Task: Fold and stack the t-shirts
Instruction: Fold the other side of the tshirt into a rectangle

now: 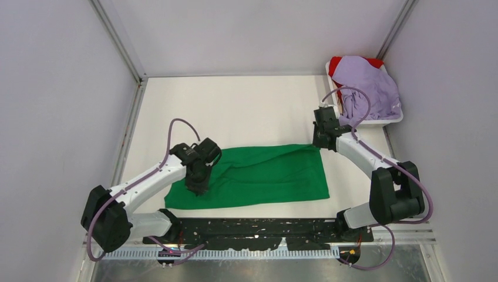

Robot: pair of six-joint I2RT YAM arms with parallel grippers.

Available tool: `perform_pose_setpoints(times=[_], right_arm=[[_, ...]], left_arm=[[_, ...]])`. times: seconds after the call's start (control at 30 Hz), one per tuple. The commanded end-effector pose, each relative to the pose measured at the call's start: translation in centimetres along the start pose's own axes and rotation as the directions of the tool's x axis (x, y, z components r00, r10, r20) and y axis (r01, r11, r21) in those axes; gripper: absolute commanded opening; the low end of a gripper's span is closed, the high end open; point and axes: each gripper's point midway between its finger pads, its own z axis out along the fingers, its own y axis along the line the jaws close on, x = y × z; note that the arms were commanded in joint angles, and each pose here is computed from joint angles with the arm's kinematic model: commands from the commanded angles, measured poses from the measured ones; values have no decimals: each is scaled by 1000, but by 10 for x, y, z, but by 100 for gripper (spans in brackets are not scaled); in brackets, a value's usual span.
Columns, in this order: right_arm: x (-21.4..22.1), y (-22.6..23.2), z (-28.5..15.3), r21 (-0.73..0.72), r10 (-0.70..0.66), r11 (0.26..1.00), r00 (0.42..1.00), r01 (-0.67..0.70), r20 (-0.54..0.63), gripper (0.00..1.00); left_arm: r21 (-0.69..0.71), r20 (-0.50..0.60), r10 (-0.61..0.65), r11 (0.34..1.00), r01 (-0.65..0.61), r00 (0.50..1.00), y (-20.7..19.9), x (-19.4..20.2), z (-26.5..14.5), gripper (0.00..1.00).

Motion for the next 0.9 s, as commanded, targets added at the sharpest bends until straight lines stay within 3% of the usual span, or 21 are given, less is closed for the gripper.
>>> perform_pose_setpoints(times=[0.0, 0.07, 0.17, 0.27, 0.33, 0.43, 0.6, 0.87], right_arm=[[3, -11, -4, 54, 19, 998, 1000, -20, 13, 23], [10, -17, -8, 79, 20, 997, 1000, -20, -5, 35], [27, -23, -18, 80, 19, 997, 999, -15, -51, 40], [26, -23, -36, 48, 44, 998, 999, -42, -22, 74], [20, -27, -45, 54, 57, 997, 998, -58, 17, 88], [9, -29, -52, 46, 71, 996, 996, -73, 60, 99], [6, -22, -51, 14, 72, 997, 996, -73, 56, 96], [12, -22, -49, 9, 65, 998, 997, -66, 42, 95]], left_arm=[[135, -61, 4, 991, 4, 998, -25, 13, 10, 37], [188, -67, 4, 982, 9, 998, -32, 19, 9, 54], [200, -21, -12, 980, 16, 1000, -31, 13, -2, 73], [224, 87, -40, 974, 20, 995, -36, -13, -17, 99], [255, 152, -73, 966, 32, 986, -42, -35, -22, 100], [331, 169, -132, 941, 70, 977, -54, -64, -16, 100], [373, 137, -193, 919, 130, 972, -63, -102, 14, 99], [438, 62, -145, 893, 103, 988, -87, -102, 38, 100]])
